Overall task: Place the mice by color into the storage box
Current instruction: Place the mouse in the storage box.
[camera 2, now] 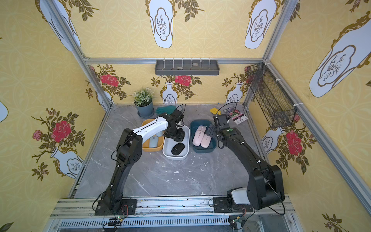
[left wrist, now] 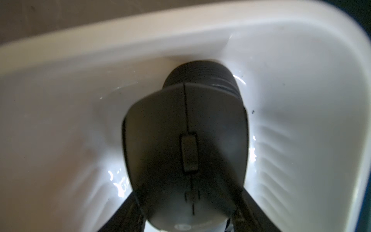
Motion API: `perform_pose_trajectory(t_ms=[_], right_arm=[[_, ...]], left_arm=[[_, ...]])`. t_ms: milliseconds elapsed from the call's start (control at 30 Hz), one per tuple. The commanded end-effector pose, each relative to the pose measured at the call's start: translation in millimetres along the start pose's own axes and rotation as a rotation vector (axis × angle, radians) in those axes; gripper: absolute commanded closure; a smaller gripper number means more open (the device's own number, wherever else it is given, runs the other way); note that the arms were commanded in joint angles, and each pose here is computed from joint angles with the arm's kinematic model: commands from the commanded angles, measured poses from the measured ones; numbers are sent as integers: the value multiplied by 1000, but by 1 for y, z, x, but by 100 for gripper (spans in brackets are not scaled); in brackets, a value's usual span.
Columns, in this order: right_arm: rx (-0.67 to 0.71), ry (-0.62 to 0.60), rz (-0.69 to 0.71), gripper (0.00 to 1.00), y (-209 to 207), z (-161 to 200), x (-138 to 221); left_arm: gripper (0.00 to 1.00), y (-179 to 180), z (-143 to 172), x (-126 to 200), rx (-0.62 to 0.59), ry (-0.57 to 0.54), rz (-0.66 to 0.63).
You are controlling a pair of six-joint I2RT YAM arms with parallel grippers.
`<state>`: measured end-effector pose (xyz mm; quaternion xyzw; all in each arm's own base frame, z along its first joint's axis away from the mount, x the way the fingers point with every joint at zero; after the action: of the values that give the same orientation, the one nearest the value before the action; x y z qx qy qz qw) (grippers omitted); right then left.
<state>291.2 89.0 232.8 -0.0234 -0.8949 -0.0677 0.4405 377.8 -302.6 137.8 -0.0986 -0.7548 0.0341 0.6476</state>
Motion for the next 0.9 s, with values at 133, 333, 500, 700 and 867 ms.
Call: perform_pose_trajectory(t_ms=[133, 333, 500, 700, 867], right_arm=[[-2, -31, -16, 3, 3, -8, 4], [3, -55, -21, 3, 6, -17, 11], [32, -106, -10, 3, 6, -29, 22], [213, -304, -102, 2, 18, -47, 41], [384, -643, -160, 1, 18, -32, 58]], left_arm=[[23, 1, 0, 32, 0, -60, -1], [20, -2, 1, 99, -14, -173, 67], [18, 2, 12, 157, -28, -272, 95], [17, 31, 35, 213, -19, -469, 98], [16, 91, 60, 242, 72, -693, 126]])
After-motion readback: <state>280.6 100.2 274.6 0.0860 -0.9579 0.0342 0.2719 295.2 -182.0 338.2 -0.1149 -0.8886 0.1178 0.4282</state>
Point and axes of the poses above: each gripper's point midway between its finger pads, its own x axis back along the fingers, its own y axis along the line the jaws close on, z = x × y, the point moved 10 cm from there along x, back along the fingers, and after that the axes turned 10 degrees about x, right-handed, at the moved point
